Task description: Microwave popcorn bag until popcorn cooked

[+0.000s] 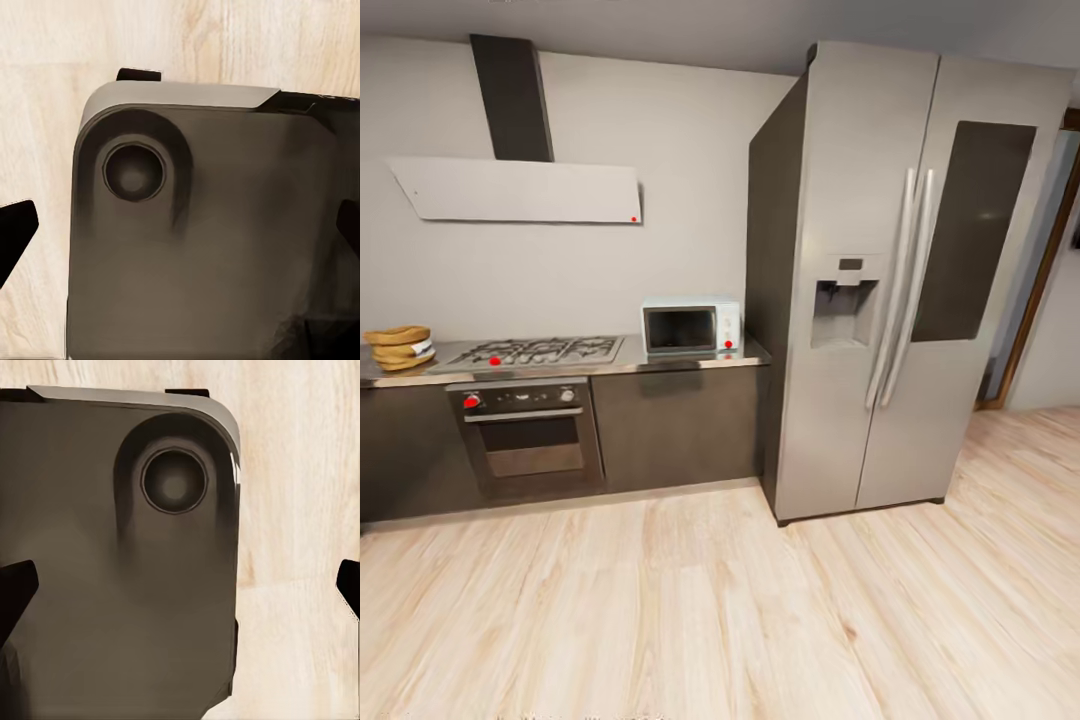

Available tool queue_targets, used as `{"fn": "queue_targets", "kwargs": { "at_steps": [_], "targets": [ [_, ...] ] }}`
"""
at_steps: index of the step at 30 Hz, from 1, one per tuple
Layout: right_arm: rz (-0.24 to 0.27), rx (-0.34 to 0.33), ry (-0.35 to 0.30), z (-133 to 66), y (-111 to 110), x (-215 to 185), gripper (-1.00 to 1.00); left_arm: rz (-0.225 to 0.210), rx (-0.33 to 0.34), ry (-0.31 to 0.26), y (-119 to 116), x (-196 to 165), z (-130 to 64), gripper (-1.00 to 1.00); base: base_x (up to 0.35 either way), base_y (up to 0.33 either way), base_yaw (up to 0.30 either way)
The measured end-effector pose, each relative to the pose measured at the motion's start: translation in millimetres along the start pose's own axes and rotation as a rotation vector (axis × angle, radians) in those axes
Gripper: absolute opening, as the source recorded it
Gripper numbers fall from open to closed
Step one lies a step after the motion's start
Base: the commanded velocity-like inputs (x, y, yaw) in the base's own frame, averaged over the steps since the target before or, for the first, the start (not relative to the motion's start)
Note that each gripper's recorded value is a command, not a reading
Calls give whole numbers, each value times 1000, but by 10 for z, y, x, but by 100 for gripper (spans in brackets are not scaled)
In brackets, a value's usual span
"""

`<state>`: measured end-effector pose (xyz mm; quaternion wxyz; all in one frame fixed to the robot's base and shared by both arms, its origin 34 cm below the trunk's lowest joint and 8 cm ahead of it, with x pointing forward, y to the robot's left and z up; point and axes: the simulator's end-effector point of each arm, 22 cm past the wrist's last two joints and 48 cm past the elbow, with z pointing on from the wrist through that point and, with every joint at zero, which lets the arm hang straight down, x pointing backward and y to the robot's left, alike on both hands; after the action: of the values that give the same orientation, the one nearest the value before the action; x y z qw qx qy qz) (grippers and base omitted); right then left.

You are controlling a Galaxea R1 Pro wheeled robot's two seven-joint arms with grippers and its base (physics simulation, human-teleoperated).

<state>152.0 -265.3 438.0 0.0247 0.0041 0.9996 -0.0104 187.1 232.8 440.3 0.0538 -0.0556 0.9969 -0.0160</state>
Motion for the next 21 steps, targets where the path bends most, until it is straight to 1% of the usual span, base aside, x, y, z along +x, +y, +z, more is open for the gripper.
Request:
{"fn": "queue_targets", "kwargs": {
  "at_steps": [11,15,21],
  "targets": [
    [4,-1,0,0,9,0,100,-2,-1,3,-5,10,0,100,0,0,262],
    [8,2,0,0,-11,1,100,-2,-1,3,-5,11,0,100,0,0,55],
    [1,2,0,0,-13,1,100,-2,-1,3,-6,11,0,100,20,0,3]
  ]
}}
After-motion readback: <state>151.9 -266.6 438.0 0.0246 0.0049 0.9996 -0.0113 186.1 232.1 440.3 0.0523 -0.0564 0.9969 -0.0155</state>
